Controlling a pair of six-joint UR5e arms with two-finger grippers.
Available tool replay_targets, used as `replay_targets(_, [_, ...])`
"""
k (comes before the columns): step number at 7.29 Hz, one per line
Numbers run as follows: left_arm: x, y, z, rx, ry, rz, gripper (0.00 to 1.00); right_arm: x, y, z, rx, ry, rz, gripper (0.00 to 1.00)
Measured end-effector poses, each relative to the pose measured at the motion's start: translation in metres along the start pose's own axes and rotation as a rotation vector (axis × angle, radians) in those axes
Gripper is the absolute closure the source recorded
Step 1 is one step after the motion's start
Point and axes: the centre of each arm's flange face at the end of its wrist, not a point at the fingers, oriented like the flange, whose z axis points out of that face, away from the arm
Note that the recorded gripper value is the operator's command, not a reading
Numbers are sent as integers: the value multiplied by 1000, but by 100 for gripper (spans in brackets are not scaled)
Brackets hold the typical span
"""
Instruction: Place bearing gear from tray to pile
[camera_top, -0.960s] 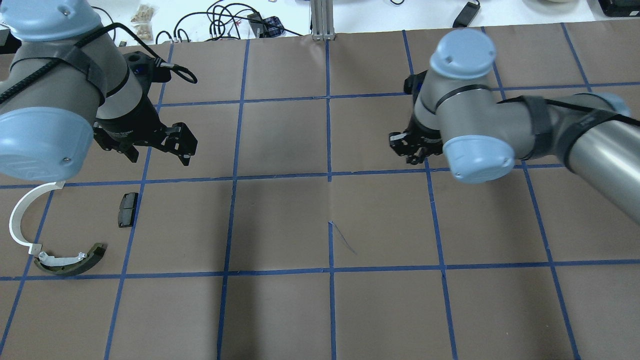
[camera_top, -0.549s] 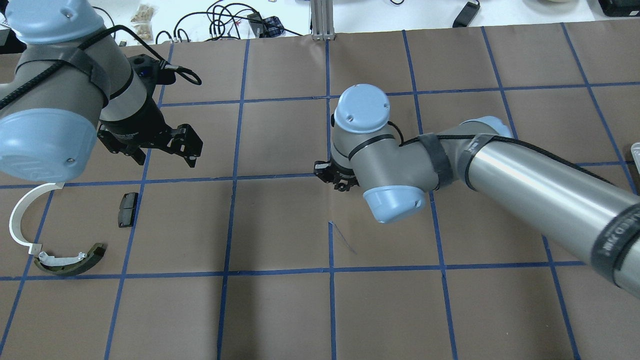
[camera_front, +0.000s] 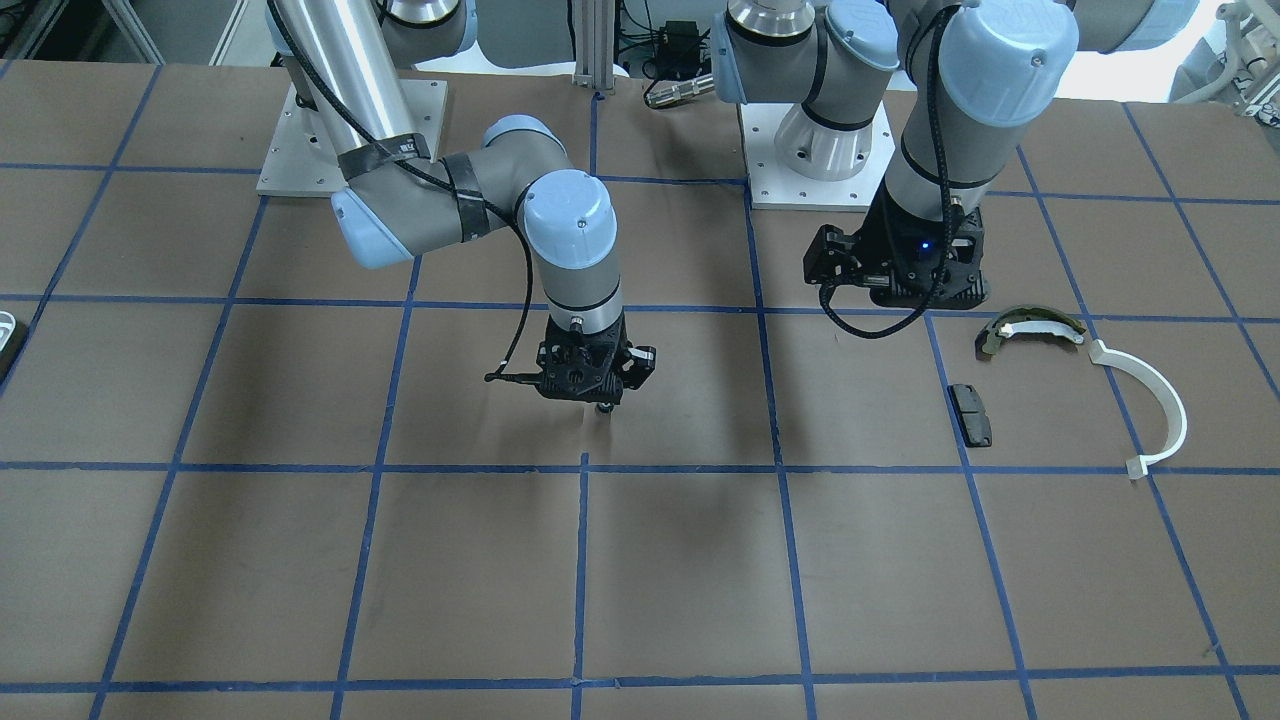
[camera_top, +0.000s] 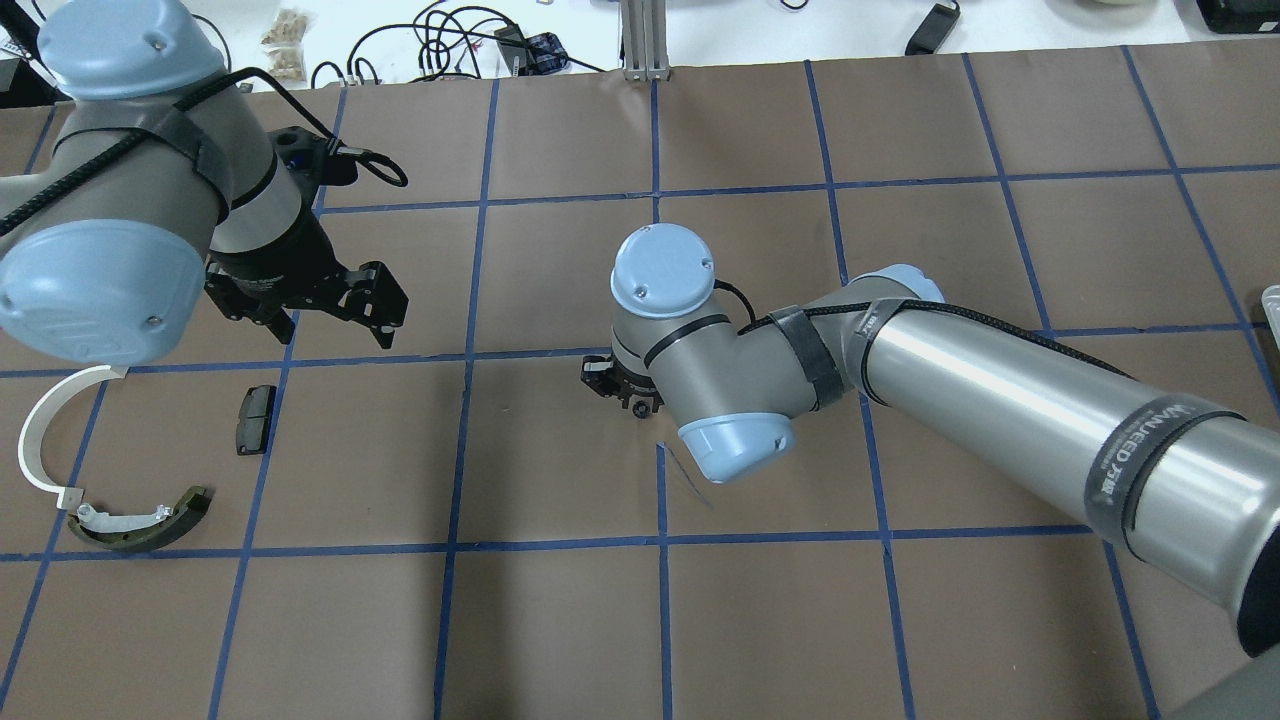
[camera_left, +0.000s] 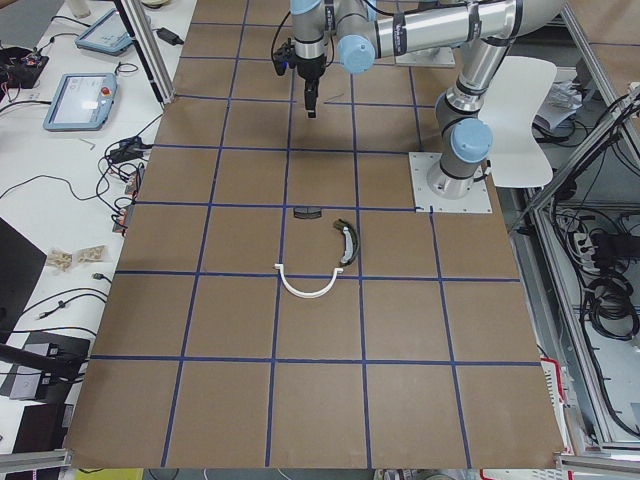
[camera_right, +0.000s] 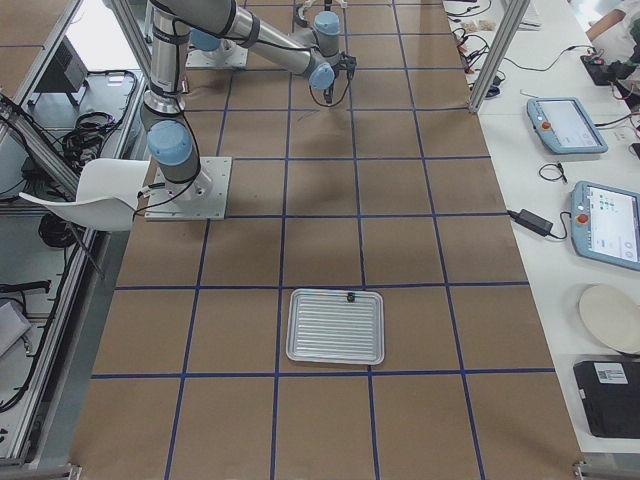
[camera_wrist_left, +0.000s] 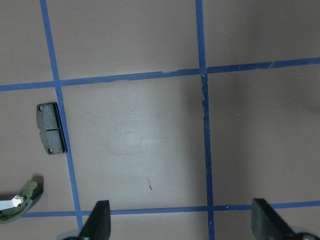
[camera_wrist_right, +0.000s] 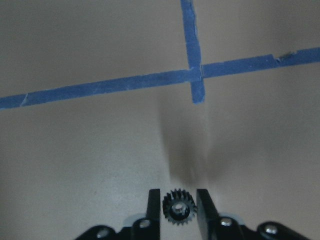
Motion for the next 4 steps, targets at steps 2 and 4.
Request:
replay_targets(2, [3,3,21,-35,9,-3,0,14,-21,-10,19,-3,-20,0])
replay_targets(4, [21,9,34,-54,9,-4,0,70,-69,-38,31,16,-131,0])
